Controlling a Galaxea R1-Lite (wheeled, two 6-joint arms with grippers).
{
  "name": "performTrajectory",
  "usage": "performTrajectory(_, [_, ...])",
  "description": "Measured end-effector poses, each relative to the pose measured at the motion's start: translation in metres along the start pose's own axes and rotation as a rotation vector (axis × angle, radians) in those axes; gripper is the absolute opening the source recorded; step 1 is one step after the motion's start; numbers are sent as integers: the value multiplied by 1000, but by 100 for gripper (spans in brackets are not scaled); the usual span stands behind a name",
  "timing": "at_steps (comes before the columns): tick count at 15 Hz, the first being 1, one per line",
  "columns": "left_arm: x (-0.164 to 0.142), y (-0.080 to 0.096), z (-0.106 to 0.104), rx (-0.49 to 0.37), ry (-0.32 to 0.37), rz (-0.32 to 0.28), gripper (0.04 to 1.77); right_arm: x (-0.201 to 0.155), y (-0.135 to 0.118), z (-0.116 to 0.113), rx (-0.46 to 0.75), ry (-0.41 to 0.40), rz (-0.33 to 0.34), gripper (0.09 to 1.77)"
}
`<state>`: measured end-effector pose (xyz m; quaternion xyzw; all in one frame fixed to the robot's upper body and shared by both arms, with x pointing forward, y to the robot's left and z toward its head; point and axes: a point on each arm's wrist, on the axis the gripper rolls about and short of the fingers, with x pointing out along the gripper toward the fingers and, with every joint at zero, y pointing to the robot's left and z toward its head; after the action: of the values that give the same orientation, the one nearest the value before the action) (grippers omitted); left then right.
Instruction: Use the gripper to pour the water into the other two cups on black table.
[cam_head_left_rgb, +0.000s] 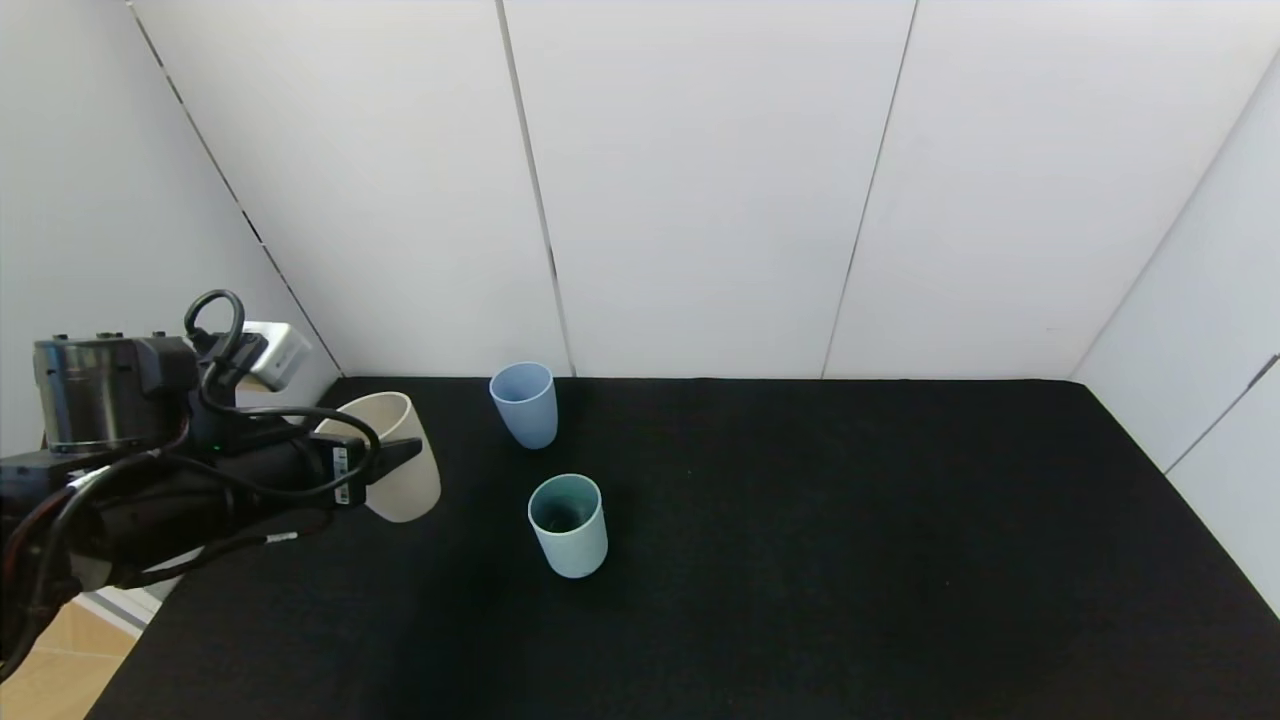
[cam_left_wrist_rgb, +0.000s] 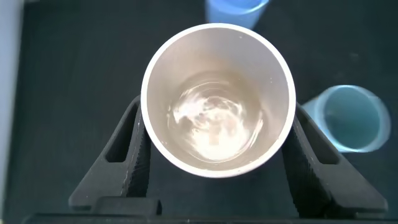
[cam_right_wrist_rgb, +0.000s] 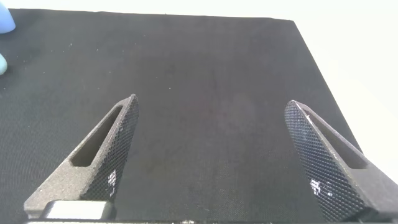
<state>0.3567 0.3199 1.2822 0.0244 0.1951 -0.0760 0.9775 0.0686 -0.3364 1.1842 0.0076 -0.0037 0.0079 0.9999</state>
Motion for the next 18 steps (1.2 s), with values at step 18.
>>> performTrajectory(18, [-18,-70,10,542,108,-90,123,0,0,0,0,0,0,171])
